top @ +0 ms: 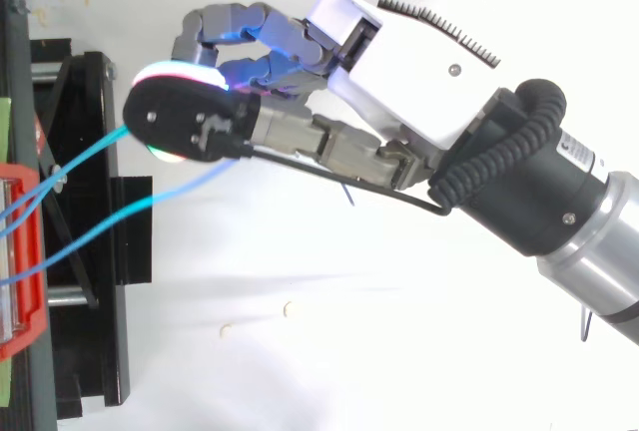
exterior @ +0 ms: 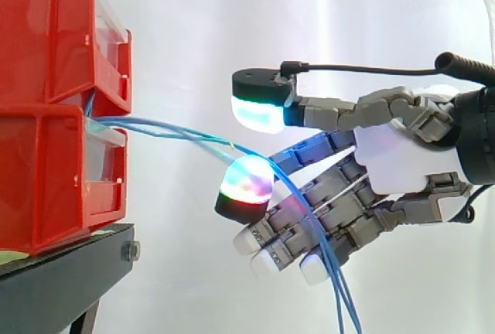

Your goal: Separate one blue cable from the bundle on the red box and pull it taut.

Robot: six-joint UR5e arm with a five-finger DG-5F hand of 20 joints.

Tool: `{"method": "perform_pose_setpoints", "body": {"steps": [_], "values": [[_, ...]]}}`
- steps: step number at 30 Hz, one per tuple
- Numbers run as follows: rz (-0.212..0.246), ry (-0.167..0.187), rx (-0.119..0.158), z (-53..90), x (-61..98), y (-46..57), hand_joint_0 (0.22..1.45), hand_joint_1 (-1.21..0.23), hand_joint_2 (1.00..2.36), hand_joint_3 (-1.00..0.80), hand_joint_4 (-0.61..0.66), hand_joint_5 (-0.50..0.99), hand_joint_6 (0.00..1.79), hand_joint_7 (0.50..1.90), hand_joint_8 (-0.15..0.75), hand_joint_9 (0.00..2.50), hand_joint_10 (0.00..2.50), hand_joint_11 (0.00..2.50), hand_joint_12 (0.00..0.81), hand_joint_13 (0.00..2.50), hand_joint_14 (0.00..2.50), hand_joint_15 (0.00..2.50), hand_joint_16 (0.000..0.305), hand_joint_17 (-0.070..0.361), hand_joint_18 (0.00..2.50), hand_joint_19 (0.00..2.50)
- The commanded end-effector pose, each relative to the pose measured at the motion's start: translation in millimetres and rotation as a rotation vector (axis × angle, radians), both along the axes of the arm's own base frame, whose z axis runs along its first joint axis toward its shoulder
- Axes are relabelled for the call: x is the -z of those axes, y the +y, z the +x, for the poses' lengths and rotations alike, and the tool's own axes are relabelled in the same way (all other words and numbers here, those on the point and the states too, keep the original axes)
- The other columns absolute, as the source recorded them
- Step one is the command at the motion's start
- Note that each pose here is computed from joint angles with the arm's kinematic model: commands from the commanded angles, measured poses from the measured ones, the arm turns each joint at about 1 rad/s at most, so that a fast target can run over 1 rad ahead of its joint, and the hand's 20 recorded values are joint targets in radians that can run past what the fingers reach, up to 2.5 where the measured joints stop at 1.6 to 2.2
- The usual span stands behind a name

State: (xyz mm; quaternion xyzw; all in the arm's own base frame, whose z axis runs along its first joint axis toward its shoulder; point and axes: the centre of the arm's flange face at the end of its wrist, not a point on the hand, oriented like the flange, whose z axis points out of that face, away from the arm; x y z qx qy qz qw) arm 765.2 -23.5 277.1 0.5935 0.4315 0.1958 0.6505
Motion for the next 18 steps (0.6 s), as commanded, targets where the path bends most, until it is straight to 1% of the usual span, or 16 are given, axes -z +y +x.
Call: {"method": "perform_pose_setpoints", "body": {"steps": [1, 3, 4, 5, 6, 7, 11, 13, 14, 17, 18], "values": [[0.005, -0.005, -0.001, 0.3, -0.3, 0.2, 0.54, -0.22, 1.0, -0.5, 0.34, -0.07, 0.5, 1.04, 0.363, 1.09, 0.01, 0.37, 0.362, 0.9, 0.01, 0.36, 0.045, 0.101, 0.98, 0.53], [0.001, -0.002, -0.002, 0.3, -0.3, 0.2, 0.56, -0.27, 1.0, -0.5, 0.33, -0.07, 0.5, 1.04, 0.364, 1.09, 0.01, 0.37, 0.36, 0.9, 0.01, 0.37, 0.044, 0.098, 0.97, 0.55], [-0.002, 0.003, -0.003, 0.3, 1.5, 0.3, 0.58, -0.37, 1.01, -0.42, 0.35, -0.07, 0.5, 1.04, 0.364, 1.09, 0.01, 0.38, 0.355, 0.91, 0.01, 0.37, 0.043, 0.096, 0.97, 0.54], [-0.001, 0.001, -0.003, 0.6, 0.8, 0.4, 0.59, -0.44, 1.01, -0.36, 0.34, -0.07, 0.5, 1.03, 0.367, 1.09, 0.01, 0.38, 0.358, 0.91, 0.01, 0.37, 0.042, 0.096, 0.98, 0.55], [-0.005, 0.004, -0.004, 0.6, 0.8, 0.4, 0.6, -0.45, 1.01, -0.35, 0.35, -0.07, 0.5, 1.04, 0.367, 1.09, 0.01, 0.38, 0.357, 0.91, 0.01, 0.36, 0.042, 0.095, 0.98, 0.55], [-0.006, 0.005, -0.004, 0.5, 1.4, 0.3, 0.61, -0.5, 1.01, -0.3, 0.34, -0.07, 0.5, 1.04, 0.368, 1.09, 0.01, 0.38, 0.357, 0.92, 0.01, 0.37, 0.042, 0.095, 0.98, 0.55], [-0.01, 0.006, -0.003, 0.2, 0.3, 0.2, 0.64, -0.6, 1.02, -0.23, 0.34, -0.08, 0.5, 1.03, 0.37, 1.11, 0.01, 0.38, 0.357, 0.93, 0.01, 0.36, 0.042, 0.096, 1.0, 0.53], [-0.01, 0.007, -0.001, 0.4, 0.8, 0.1, 0.64, -0.63, 1.02, -0.22, 0.34, -0.08, 0.5, 1.04, 0.369, 1.11, 0.01, 0.38, 0.357, 0.94, 0.01, 0.36, 0.042, 0.094, 1.0, 0.53], [-0.008, 0.004, -0.001, 0.4, -0.4, 0.1, 0.64, -0.67, 1.02, -0.23, 0.33, -0.08, 0.5, 1.04, 0.363, 1.11, 0.01, 0.38, 0.352, 0.94, 0.01, 0.36, 0.041, 0.093, 0.99, 0.52], [-0.009, 0.007, -0.001, 0.3, 1.4, 0.1, 0.65, -0.74, 1.02, -0.24, 0.33, -0.08, 0.5, 1.04, 0.36, 1.1, 0.01, 0.39, 0.356, 0.94, 0.01, 0.37, 0.041, 0.093, 1.0, 0.51], [-0.009, 0.005, -0.001, 0.3, -0.3, 0.1, 0.65, -0.75, 1.02, -0.24, 0.33, -0.08, 0.5, 1.04, 0.363, 1.1, 0.01, 0.39, 0.353, 0.94, 0.01, 0.37, 0.041, 0.093, 1.0, 0.51]]}}
